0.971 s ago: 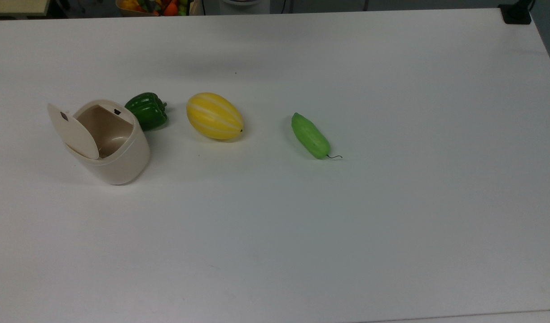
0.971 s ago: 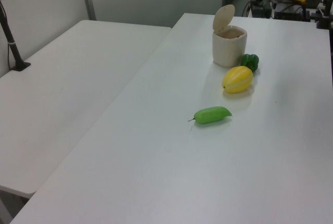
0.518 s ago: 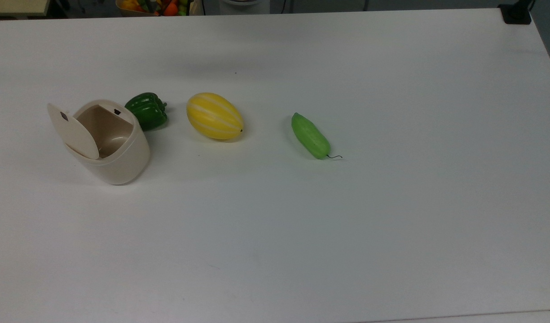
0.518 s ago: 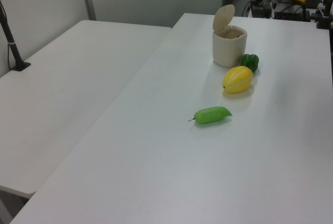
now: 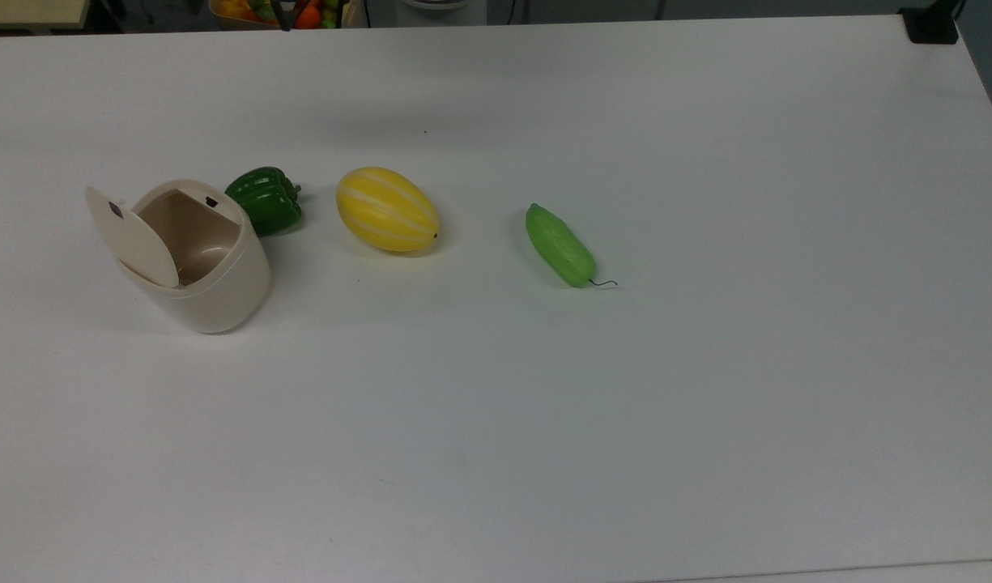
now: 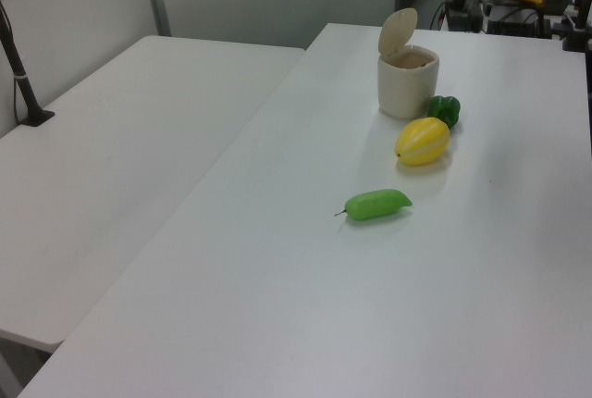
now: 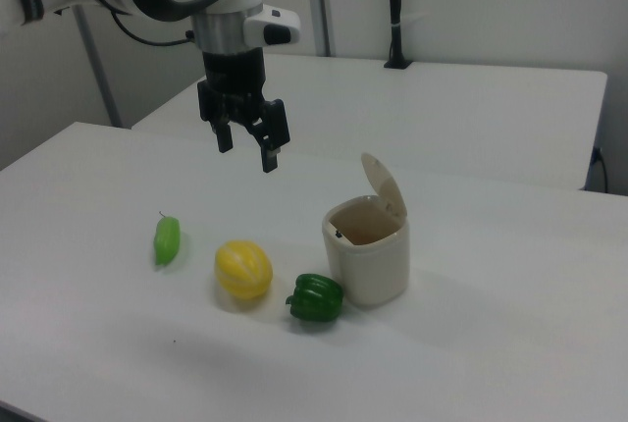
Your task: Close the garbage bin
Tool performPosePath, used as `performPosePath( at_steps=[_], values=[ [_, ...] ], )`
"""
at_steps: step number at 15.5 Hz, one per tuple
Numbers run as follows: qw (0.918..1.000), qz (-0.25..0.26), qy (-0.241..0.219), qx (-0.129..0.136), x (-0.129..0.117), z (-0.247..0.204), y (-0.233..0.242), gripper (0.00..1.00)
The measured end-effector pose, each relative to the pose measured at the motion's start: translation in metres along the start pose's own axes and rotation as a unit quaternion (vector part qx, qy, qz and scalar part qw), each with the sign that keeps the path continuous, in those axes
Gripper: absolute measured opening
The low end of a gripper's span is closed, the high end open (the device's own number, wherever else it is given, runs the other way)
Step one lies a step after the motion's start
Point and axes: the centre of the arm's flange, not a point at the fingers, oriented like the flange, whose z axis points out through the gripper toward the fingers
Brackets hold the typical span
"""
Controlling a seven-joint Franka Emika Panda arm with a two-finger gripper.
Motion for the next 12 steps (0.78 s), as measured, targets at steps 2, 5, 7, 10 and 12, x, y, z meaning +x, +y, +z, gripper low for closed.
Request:
performPosePath(
  at_steps=[2, 5, 7, 10, 12],
  values=[
    [0.9998, 0.0, 0.01, 0.015, 0.003, 0.0, -0.003, 0.97],
    [0.9987, 0.002, 0.039, 0.032, 0.013, 0.0, -0.005, 0.63],
    [0.9979, 0.014, 0.052, 0.038, 0.021, 0.003, -0.006, 0.44],
    [0.991, 0.079, 0.099, 0.042, 0.04, 0.005, -0.007, 0.11],
    [0.981, 0.135, 0.131, 0.05, 0.052, 0.006, -0.007, 0.01]
  ],
)
